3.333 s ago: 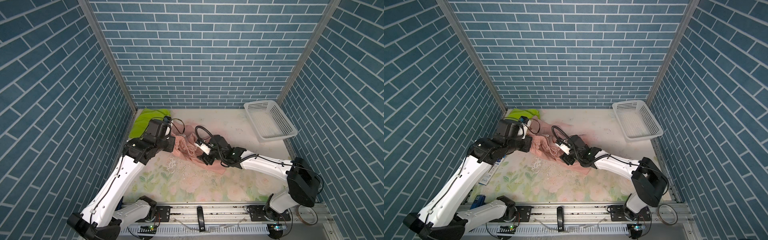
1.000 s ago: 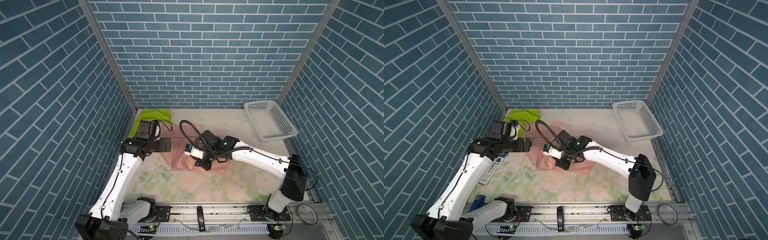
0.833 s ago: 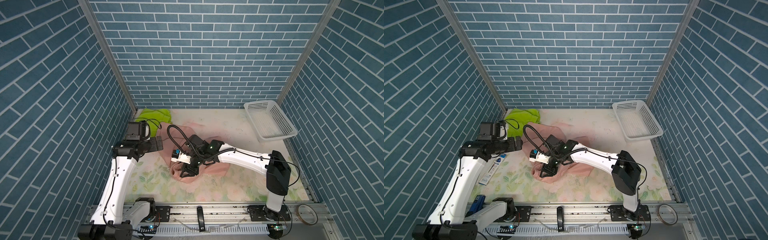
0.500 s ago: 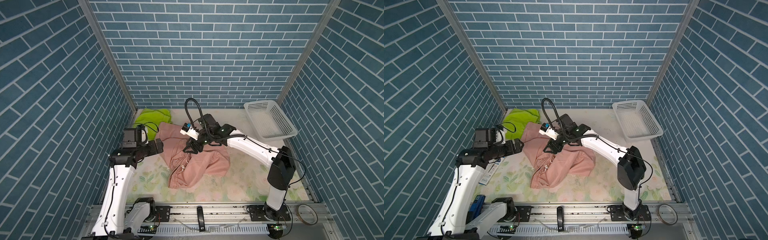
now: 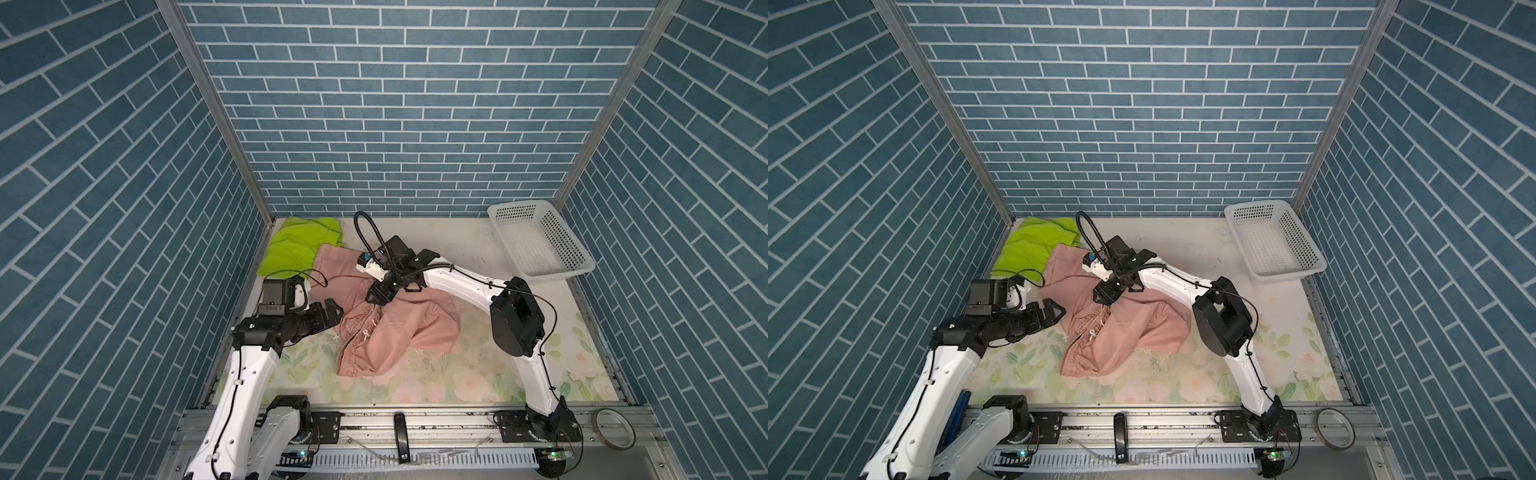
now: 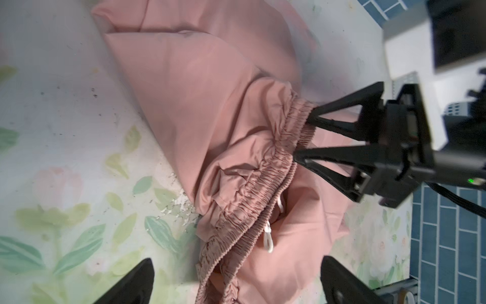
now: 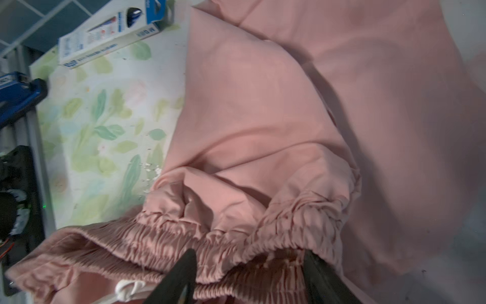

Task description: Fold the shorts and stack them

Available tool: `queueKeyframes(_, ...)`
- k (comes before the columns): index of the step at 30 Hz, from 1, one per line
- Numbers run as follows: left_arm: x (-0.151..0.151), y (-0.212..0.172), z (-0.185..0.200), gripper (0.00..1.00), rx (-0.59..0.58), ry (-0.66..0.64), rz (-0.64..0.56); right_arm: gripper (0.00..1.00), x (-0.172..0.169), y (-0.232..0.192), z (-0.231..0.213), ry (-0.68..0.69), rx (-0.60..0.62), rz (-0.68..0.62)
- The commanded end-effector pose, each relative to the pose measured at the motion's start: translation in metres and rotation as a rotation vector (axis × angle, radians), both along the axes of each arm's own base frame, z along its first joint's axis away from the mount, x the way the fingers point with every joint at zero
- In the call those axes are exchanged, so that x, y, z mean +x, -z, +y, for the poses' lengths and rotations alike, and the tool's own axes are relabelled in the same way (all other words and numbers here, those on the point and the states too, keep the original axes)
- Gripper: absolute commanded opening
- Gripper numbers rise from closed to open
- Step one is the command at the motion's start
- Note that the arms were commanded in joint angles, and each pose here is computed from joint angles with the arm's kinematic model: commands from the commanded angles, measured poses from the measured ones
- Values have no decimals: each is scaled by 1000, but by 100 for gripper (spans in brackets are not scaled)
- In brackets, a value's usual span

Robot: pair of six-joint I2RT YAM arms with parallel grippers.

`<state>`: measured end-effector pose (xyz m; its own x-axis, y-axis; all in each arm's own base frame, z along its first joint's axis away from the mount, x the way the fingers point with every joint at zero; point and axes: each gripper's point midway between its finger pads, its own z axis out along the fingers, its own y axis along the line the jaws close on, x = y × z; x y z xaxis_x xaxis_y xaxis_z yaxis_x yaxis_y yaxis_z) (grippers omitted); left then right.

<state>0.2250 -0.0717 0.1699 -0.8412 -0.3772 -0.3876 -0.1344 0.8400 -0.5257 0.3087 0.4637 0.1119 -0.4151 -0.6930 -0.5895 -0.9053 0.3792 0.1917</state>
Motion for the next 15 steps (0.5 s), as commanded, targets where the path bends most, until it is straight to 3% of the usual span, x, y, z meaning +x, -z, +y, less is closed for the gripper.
queueKeyframes(1,-6,15,-4,100,-82,-77,37,65,21,-7,-5,109,-22,-46)
queueKeyframes(7,-22,51,-12,100,-140,-117,82,64,34,-9,-10,173,-22,-63)
queueKeyframes(15,-36,78,-40,100,-162,-24,135,65,19,-41,-14,152,53,7)
